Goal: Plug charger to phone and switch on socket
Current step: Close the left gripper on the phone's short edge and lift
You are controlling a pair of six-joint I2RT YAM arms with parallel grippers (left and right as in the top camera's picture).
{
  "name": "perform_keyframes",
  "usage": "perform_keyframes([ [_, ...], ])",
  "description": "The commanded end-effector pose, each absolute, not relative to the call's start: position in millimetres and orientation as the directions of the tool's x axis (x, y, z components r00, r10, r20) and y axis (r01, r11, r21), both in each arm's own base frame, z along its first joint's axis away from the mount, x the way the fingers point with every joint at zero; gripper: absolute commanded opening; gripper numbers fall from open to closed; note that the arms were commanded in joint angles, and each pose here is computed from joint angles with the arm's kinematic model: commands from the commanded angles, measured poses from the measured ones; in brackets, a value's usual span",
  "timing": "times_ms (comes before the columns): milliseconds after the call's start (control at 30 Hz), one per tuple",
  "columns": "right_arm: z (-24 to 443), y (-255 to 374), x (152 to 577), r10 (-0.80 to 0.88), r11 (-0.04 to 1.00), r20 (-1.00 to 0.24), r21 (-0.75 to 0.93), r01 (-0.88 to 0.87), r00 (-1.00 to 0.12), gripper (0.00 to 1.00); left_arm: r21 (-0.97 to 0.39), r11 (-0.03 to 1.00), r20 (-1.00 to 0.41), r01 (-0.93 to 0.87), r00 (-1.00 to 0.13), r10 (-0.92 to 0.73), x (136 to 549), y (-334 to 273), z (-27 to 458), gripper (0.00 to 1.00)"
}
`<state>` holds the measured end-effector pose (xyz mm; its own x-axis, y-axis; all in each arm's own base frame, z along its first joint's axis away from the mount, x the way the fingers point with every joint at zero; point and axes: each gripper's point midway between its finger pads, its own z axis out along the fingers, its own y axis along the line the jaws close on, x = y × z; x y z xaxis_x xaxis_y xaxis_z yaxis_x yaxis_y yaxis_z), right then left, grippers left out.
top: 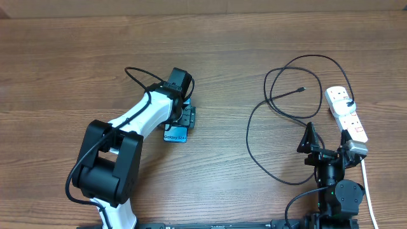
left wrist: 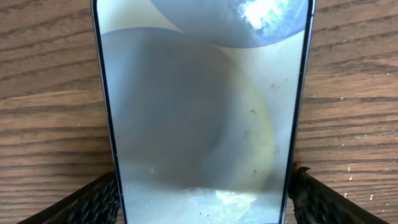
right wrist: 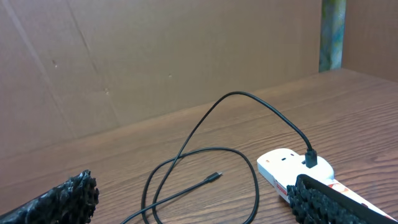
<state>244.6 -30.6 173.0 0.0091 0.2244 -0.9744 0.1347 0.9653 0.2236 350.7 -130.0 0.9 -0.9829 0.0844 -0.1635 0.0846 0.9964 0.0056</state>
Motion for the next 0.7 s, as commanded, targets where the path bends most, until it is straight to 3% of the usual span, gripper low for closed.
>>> perform_keyframes([
  [0, 170.3, -28.8, 245.0, 0.217, 0.968, -0.976, 0.216, 0.126, 0.006, 1.0, 0.013, 0.998, -0.123, 0.059, -0.991, 0.06, 344.8, -127.3, -8.5, 0.79],
  [667, 170.4, -28.8, 245.0, 0.217, 0.968, -0.976, 0.216, 0.126, 0.007, 1.0, 0.007, 1.0, -0.124, 0.01, -0.992, 0.011, 345.0, -127.4, -8.4, 0.57],
])
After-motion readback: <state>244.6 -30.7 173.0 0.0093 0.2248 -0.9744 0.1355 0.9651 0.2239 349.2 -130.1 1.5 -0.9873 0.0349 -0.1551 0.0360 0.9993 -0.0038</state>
